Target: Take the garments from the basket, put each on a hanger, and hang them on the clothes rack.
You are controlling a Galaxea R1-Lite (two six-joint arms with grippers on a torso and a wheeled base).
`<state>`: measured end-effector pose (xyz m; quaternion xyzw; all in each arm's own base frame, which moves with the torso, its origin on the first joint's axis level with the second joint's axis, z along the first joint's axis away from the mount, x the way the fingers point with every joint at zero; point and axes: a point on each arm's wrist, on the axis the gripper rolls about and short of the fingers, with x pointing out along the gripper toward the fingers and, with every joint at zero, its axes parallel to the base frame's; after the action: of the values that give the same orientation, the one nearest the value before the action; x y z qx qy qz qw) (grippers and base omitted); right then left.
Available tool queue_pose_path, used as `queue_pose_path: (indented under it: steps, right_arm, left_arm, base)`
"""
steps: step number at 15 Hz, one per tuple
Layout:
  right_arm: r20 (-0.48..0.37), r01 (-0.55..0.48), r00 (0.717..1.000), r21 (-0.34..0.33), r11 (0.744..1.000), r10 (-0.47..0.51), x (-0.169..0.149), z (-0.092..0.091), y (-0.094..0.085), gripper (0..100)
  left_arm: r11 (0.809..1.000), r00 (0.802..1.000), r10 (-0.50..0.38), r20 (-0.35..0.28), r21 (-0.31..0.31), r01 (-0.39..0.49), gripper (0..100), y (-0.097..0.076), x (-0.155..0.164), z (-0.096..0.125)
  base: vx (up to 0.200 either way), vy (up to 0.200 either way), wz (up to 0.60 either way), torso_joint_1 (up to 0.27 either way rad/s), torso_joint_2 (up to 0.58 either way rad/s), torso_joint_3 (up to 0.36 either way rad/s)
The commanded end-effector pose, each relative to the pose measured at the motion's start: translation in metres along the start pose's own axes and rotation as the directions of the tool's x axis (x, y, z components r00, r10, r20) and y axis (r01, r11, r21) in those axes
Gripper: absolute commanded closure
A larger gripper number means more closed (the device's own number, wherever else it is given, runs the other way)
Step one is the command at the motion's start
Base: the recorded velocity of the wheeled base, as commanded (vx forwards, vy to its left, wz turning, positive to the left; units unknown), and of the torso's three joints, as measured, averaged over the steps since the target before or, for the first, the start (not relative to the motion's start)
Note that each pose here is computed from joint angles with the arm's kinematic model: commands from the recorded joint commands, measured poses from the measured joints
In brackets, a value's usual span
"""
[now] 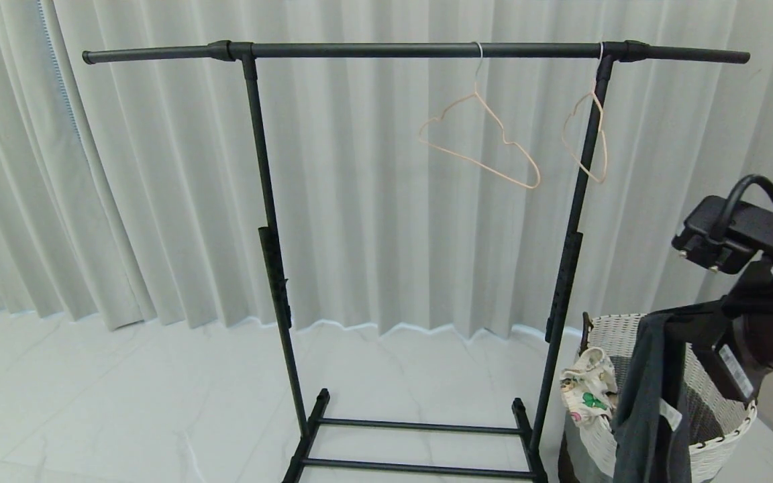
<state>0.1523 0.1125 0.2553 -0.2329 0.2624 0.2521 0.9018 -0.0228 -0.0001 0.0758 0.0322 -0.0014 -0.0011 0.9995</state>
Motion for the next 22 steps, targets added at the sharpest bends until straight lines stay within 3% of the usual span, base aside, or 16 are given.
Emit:
queue_pose_path:
  steps: [1, 3, 4, 6, 7, 9, 10, 12, 13, 14, 15, 17, 18, 19, 22]
  right_arm:
    - [-0.043, -0.032, 0.999, -0.019, 0.999, 0.031, 0.024, 0.009, 0.008, 100]
    - [-0.046, -0.051, 0.998, -0.026, 0.998, 0.049, 0.028, 0.012, 0.012, 100]
    - [-0.033, -0.056, 0.998, -0.028, 0.998, 0.055, 0.029, 0.013, 0.014, 100]
    - [-0.018, -0.063, 0.998, -0.034, 0.997, 0.063, 0.028, 0.015, 0.016, 100]
    - [-0.010, -0.068, 0.998, -0.038, 0.997, 0.067, 0.026, 0.015, 0.018, 100]
    - [0.015, -0.066, 0.998, -0.036, 0.997, 0.067, 0.025, 0.018, 0.018, 100]
    - [0.036, -0.062, 0.997, -0.033, 0.998, 0.063, 0.025, 0.020, 0.018, 100]
    - [0.063, -0.059, 0.996, -0.025, 0.998, 0.060, 0.025, 0.023, 0.017, 100]
    - [0.073, -0.060, 0.995, -0.019, 0.998, 0.061, 0.023, 0.025, 0.017, 100]
    - [0.080, -0.059, 0.995, -0.013, 0.998, 0.060, 0.022, 0.027, 0.017, 100]
    - [0.090, -0.059, 0.994, -0.003, 0.998, 0.059, 0.021, 0.029, 0.016, 100]
    - [0.108, -0.061, 0.992, 0.017, 0.998, 0.059, 0.019, 0.033, 0.015, 100]
    - [0.113, -0.067, 0.991, 0.022, 0.998, 0.064, 0.018, 0.035, 0.015, 100]
    - [0.123, -0.077, 0.990, 0.030, 0.997, 0.073, 0.017, 0.036, 0.014, 100]
    - [0.127, -0.077, 0.989, 0.031, 0.997, 0.072, 0.016, 0.036, 0.014, 100]
  left_arm:
    - [1.000, 1.000, -0.001, 0.000, 0.014, 0.001, 0, 0.000, 0.000, 0.000]
    - [1.000, 1.000, -0.013, 0.021, 0.017, 0.013, 0, 0.000, -0.001, 0.004]
    - [0.997, 0.993, -0.081, 0.081, 0.017, 0.080, 0, 0.000, -0.005, 0.028]
    - [0.980, 0.973, -0.198, 0.116, 0.006, 0.198, 0, 0.002, -0.001, 0.093]
    - [0.967, 0.963, -0.253, 0.094, 0.016, 0.253, 0, 0.003, 0.010, 0.117]
    - [0.894, 0.895, -0.445, 0.004, 0.057, 0.445, 0, 0.000, 0.051, 0.156]
    - [0.858, 0.859, -0.510, -0.054, 0.042, 0.512, 0, -0.004, 0.077, 0.167]
    - [0.738, 0.733, -0.671, -0.110, -0.006, 0.675, 0, -0.032, 0.129, 0.187]
    - [0.682, 0.672, -0.728, -0.134, -0.036, 0.731, 0, -0.053, 0.152, 0.186]
    - [0.639, 0.625, -0.764, -0.164, -0.051, 0.768, 0, -0.073, 0.170, 0.178]
    - [0.620, 0.597, -0.775, -0.208, -0.071, 0.781, 0, -0.099, 0.190, 0.165]
    - [0.616, 0.571, -0.775, -0.270, -0.123, 0.778, 0, -0.152, 0.213, 0.138]
    - [0.608, 0.555, -0.781, -0.288, -0.146, 0.780, 0, -0.170, 0.215, 0.128]
    - [0.585, 0.516, -0.797, -0.314, -0.187, 0.789, 0, -0.205, 0.220, 0.108]
    - [0.511, 0.430, -0.843, -0.324, -0.233, 0.827, 0, -0.264, 0.224, 0.075]
  base:
    - [0.000, 0.000, 0.00, 0.000, 0.00, 0.000]
    - [0.000, 0.000, 0.00, 0.000, 0.00, 0.000]
    - [0.000, 0.000, 0.00, 0.000, 0.00, 0.000]
    - [0.000, 0.000, 0.00, 0.000, 0.00, 0.000]
    - [0.000, 0.000, 0.00, 0.000, 0.00, 0.000]
    - [0.000, 0.000, 0.00, 0.000, 0.00, 0.000]
    - [0.000, 0.000, 0.00, 0.000, 0.00, 0.000]
    - [0.000, 0.000, 0.00, 0.000, 0.00, 0.000]
    - [0.000, 0.000, 0.00, 0.000, 0.00, 0.000]
    - [0.000, 0.000, 0.00, 0.000, 0.00, 0.000]
    - [0.000, 0.000, 0.00, 0.000, 0.00, 0.000]
    - [0.000, 0.000, 0.00, 0.000, 0.00, 0.000]
    - [0.000, 0.000, 0.00, 0.000, 0.00, 0.000]
    - [0.000, 0.000, 0.00, 0.000, 0.00, 0.000]
    - [0.000, 0.000, 0.00, 0.000, 0.00, 0.000]
